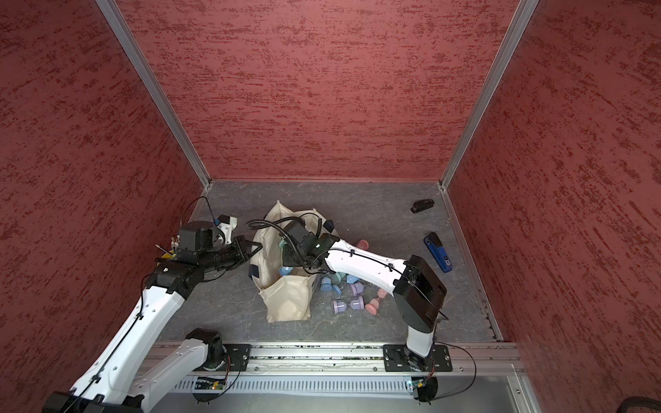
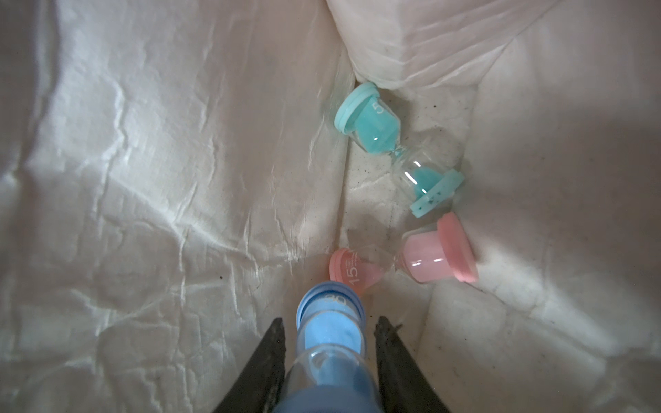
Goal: Put the hourglass into the canvas bag
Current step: Place the hourglass in the canvas bag.
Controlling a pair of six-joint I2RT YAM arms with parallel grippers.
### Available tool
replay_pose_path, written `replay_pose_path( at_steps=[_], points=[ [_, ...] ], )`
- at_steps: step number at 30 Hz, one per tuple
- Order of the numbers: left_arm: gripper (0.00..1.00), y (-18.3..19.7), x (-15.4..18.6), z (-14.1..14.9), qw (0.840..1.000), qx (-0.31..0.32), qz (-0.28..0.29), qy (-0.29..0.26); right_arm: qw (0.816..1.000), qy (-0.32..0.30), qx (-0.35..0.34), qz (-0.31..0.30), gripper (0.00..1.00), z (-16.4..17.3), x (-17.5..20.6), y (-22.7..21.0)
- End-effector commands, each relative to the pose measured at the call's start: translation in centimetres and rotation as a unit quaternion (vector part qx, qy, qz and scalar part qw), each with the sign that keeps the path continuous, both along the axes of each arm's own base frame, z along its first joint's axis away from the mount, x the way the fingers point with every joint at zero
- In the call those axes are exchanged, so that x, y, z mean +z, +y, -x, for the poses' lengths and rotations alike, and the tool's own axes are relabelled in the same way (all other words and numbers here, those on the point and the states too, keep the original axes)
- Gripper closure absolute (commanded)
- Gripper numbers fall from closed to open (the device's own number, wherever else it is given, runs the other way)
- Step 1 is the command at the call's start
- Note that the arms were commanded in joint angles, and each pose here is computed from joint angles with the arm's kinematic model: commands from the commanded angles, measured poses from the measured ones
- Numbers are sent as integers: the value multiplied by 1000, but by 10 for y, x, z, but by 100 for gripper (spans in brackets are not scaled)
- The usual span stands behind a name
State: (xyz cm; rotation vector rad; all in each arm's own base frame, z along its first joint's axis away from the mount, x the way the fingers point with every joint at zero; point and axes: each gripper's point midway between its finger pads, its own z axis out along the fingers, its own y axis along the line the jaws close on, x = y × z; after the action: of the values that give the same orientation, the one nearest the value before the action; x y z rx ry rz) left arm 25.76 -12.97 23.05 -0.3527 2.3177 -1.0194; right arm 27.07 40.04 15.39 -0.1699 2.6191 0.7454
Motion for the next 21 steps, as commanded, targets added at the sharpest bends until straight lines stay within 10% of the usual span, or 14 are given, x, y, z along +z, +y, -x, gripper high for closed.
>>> replay_pose_path(
  at_steps=[1,5,8,13,21],
  points=[
    [100,0,5,-7,1000,4,3,-16,1000,-1,4,-13,100,3,4,10],
    [100,1,5,-8,1000,8,3,-17,1000,2,12,-7,98,6,1,11],
    [100,2,3,-7,1000,8,2,-13,1000,-9,6,8,66,4,5,7],
    [98,3,-1,-1,1000,7,-2,-7,999,-48,-15,16,46,-5,33,-4],
    [82,6,-5,10,1000,9,-5,-3,993,-106,-49,8,40,-15,84,-24]
  ],
)
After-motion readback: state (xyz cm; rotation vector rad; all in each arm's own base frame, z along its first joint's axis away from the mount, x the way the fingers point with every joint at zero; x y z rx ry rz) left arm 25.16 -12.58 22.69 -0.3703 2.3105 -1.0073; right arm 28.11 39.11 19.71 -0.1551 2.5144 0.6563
